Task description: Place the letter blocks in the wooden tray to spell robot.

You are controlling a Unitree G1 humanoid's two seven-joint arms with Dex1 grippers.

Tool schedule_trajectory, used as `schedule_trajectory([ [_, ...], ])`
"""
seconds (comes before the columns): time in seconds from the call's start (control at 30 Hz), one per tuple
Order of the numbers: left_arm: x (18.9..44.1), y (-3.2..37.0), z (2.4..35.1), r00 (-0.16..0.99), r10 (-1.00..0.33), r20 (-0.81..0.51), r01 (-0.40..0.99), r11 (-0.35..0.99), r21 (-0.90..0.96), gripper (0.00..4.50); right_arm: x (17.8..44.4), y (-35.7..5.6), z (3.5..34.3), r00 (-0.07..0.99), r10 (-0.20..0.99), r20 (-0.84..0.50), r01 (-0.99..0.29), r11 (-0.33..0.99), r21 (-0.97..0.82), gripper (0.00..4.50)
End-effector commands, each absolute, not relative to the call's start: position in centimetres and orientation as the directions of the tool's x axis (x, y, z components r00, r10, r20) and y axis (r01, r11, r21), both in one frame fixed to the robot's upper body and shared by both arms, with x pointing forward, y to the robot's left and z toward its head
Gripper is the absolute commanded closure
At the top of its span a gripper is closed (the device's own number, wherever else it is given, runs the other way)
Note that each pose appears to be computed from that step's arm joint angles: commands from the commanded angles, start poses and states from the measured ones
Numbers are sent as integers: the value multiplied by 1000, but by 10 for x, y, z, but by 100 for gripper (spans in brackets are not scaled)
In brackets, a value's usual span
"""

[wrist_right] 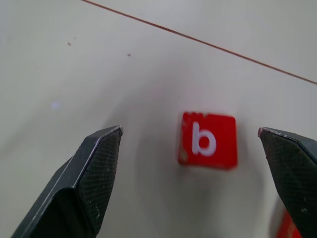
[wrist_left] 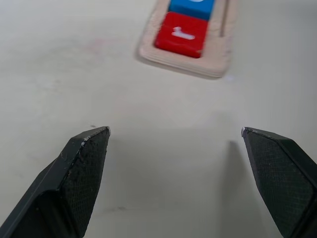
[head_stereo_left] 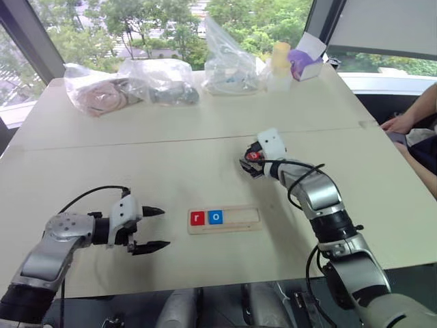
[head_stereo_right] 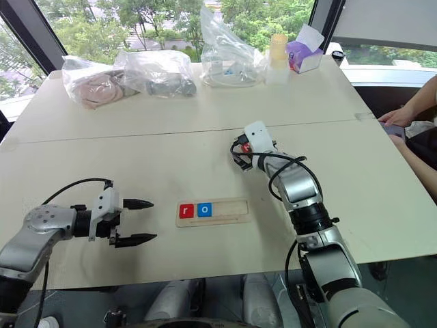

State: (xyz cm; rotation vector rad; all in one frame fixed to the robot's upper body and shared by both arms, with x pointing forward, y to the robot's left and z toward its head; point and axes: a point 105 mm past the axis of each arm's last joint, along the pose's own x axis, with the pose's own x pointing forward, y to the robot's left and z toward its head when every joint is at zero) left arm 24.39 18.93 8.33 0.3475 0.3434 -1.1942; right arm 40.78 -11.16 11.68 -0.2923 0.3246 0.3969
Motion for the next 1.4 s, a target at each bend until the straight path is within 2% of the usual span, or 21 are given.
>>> schedule_trajectory([
  [0.03, 244, 187, 113, 351, -863, -363, 935, 339, 98, 5, 418, -110, 122, 887, 311, -342, -403, 882, -243, 0],
  [0.13, 245, 183, 134, 366, -884, -290, 929, 363, 68, 5, 423, -109, 114, 878, 298, -375, -398, 890, -223, 0],
  [0.27, 247, 180, 147, 378, -887, -265, 925, 375, 64, 5, 425, -110, 107, 869, 284, -404, -391, 896, -210, 0],
  [0.37, 251, 176, 162, 378, -896, -231, 925, 374, 66, 0, 423, -105, 105, 857, 299, -420, -394, 905, -160, 88],
  [0.5, 256, 173, 169, 386, -898, -211, 922, 380, 71, 0, 419, -106, 105, 852, 294, -432, -385, 912, -139, 296],
  [0.53, 257, 173, 170, 389, -897, -209, 921, 382, 73, 0, 418, -107, 106, 853, 293, -433, -385, 912, -141, 331],
  [0.63, 262, 171, 171, 386, -899, -206, 922, 378, 79, 0, 408, -112, 112, 854, 289, -433, -382, 913, -144, 330],
  [0.73, 267, 167, 171, 377, -905, -199, 926, 368, 82, 0, 391, -122, 134, 875, 288, -390, -379, 908, -180, 330],
  [0.9, 268, 157, 170, 337, -923, -185, 942, 330, 69, 0, 339, -156, 150, 883, 221, -415, -312, 935, -166, 330],
  [1.0, 271, 154, 169, 319, -928, -190, 948, 311, 75, 0, 300, -176, 136, 858, 146, -493, -222, 970, -99, 330],
  [1.07, 273, 153, 170, 310, -932, -190, 950, 300, 82, 0, 284, -180, 123, 844, 128, -520, -177, 983, -46, 330],
  [1.2, 281, 148, 176, 301, -938, -169, 952, 288, 101, 0, 265, -186, 93, 811, 69, -581, -60, 998, 36, 330],
  [1.33, 283, 144, 176, 293, -942, -165, 954, 277, 110, 0, 257, -185, 80, 792, 59, -607, -10, 996, 83, 330],
  [1.4, 283, 143, 175, 289, -943, -168, 955, 273, 113, 0, 258, -186, 81, 797, 50, -601, 7, 996, 92, 224],
])
